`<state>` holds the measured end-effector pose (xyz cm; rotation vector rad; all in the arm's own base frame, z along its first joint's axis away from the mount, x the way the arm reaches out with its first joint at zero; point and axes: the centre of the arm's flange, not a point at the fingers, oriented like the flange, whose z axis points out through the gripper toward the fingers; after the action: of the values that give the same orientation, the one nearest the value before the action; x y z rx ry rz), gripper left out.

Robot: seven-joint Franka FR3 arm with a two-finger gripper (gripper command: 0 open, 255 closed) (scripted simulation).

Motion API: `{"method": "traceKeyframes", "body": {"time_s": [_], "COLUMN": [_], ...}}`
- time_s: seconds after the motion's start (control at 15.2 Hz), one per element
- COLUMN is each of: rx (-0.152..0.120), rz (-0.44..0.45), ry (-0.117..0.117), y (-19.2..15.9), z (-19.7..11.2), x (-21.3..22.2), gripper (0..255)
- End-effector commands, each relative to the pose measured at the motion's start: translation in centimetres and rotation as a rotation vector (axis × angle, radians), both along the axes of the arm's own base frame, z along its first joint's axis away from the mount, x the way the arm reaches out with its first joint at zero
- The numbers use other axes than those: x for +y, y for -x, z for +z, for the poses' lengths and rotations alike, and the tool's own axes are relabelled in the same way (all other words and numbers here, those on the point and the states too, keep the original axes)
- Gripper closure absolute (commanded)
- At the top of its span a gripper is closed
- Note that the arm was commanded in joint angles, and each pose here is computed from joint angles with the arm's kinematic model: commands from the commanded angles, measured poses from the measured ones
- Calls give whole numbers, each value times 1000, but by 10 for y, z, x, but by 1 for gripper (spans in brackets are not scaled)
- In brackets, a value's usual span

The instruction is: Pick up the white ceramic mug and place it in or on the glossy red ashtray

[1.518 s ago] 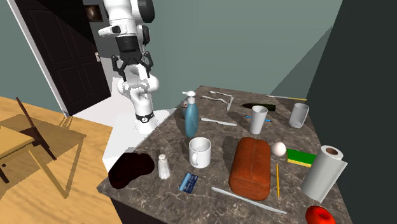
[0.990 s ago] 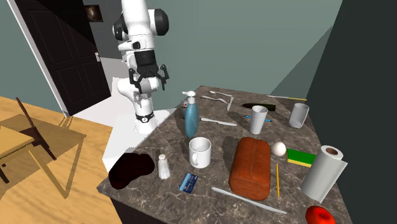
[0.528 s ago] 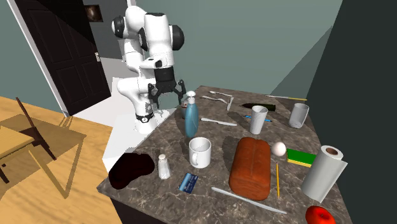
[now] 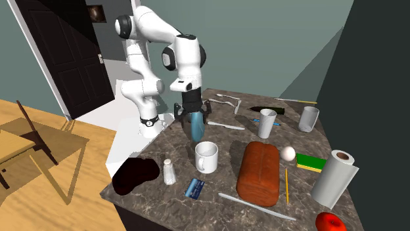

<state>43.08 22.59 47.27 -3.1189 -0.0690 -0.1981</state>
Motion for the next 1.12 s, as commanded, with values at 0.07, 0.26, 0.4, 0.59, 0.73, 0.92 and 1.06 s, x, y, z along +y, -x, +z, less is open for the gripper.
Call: {"method": "traceKeyframes", "body": {"time_s": [0.07, 0.26, 0.4, 0.59, 0.73, 0.92, 1.06], "rx": [6, 12, 16, 20, 20, 20, 20], "rz": [1, 3, 4, 6, 6, 6, 6], "ry": [6, 14, 19, 24, 24, 24, 24], "y": [-17, -33, -43, -53, -55, -56, -57], "z": [-26, -52, -69, -91, -101, -117, -125], "x": [28, 56, 74, 91, 91, 91, 91], "gripper": [0, 0, 0, 0, 0, 0, 0]}}
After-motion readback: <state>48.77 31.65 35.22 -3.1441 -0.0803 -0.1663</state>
